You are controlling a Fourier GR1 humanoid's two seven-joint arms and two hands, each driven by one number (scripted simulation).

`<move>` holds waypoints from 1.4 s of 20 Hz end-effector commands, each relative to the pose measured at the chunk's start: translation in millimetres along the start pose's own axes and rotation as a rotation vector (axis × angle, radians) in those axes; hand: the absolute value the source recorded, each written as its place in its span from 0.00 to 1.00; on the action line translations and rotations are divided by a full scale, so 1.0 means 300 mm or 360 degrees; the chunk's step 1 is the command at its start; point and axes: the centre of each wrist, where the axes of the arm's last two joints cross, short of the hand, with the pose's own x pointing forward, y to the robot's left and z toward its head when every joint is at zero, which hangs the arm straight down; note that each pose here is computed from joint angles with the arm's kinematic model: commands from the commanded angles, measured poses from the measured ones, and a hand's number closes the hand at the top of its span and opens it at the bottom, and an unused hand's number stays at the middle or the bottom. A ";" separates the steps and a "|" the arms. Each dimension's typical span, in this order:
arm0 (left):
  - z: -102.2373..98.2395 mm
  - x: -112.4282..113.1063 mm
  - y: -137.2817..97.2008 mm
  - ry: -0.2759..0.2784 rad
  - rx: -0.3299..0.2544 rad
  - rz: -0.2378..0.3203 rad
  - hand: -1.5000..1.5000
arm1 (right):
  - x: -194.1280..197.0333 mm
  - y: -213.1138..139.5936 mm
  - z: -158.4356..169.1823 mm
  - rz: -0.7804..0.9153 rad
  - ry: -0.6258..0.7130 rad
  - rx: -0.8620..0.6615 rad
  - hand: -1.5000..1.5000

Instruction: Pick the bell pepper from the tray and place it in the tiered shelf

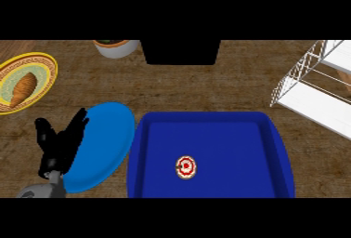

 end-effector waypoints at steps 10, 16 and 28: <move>0.039 0.033 -0.005 0.0061 -0.0027 -0.0012 0.50 | -0.081 0.084 -0.115 -0.0026 -0.0113 -0.0005 1.00; 0.002 -0.037 -0.024 0.0088 -0.0028 0.0023 0.50 | -0.093 0.037 -0.121 0.0095 -0.0112 0.0025 1.00; -0.022 0.016 0.029 0.0080 -0.0013 -0.0009 0.50 | -0.084 0.001 -0.151 -0.0715 0.0060 -0.0205 0.00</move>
